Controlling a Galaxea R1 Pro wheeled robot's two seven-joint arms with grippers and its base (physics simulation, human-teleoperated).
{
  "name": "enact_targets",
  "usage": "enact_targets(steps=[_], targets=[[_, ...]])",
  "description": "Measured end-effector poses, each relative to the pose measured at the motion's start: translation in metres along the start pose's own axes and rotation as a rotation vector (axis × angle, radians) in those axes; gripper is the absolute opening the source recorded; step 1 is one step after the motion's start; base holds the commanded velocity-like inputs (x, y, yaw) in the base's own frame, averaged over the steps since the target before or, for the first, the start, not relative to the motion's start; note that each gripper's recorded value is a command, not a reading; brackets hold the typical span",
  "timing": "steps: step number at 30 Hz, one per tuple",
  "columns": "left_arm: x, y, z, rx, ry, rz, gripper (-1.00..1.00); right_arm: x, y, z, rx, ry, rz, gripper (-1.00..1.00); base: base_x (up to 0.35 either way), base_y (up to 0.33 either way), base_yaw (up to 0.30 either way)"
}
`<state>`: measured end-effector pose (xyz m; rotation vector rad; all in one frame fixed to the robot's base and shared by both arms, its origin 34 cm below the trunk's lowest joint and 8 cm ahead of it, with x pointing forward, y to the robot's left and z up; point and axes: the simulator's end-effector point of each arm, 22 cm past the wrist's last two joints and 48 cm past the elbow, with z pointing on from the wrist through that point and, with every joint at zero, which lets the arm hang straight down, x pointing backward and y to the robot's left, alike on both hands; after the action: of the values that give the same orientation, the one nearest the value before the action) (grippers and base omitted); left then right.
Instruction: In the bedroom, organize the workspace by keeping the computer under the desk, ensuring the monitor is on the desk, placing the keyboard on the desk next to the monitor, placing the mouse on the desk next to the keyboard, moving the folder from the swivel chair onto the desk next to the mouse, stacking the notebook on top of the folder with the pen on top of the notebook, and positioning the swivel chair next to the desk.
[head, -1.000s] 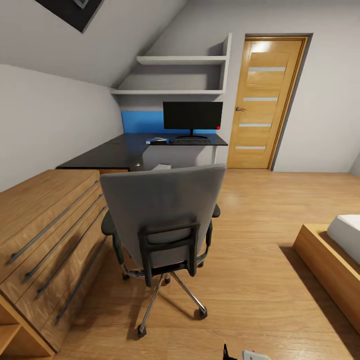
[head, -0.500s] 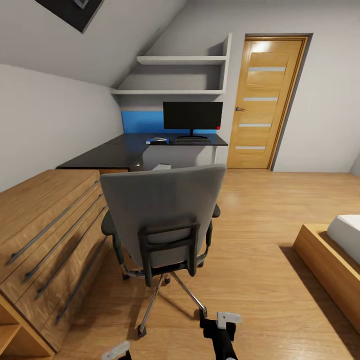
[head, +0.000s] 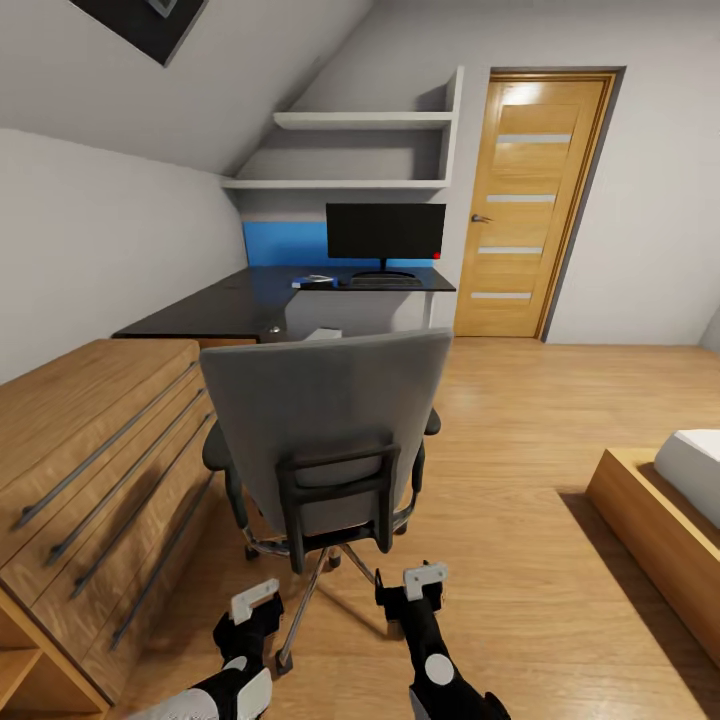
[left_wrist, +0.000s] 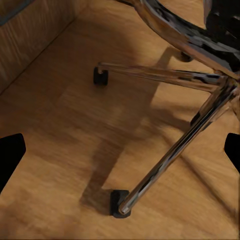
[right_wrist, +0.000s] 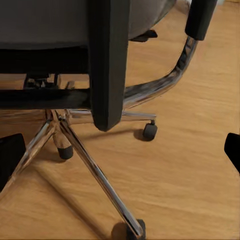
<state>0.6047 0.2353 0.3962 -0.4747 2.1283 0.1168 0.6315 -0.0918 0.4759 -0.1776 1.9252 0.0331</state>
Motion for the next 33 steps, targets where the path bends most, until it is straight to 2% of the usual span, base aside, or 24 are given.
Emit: enact_targets(steps=[9,15,30,33], targets=[[-0.011,-0.001,0.004,0.007,-0.022,0.006,1.00,-0.019,0.019,0.000,-0.048,-0.050,-0.036,1.00,0.000,0.000,0.000],[-0.012,-0.003,0.003,0.013,-0.027,0.012,1.00,-0.023,0.019,-0.001,-0.047,-0.070,-0.028,1.00,0.011,-0.010,0.000],[-0.012,-0.004,0.003,0.014,-0.028,0.012,1.00,-0.024,0.017,0.000,-0.041,-0.073,-0.022,1.00,0.063,-0.054,0.000],[-0.012,-0.001,0.003,0.006,-0.027,0.002,1.00,-0.024,0.017,-0.001,-0.042,-0.074,-0.022,1.00,0.133,-0.001,0.000]])
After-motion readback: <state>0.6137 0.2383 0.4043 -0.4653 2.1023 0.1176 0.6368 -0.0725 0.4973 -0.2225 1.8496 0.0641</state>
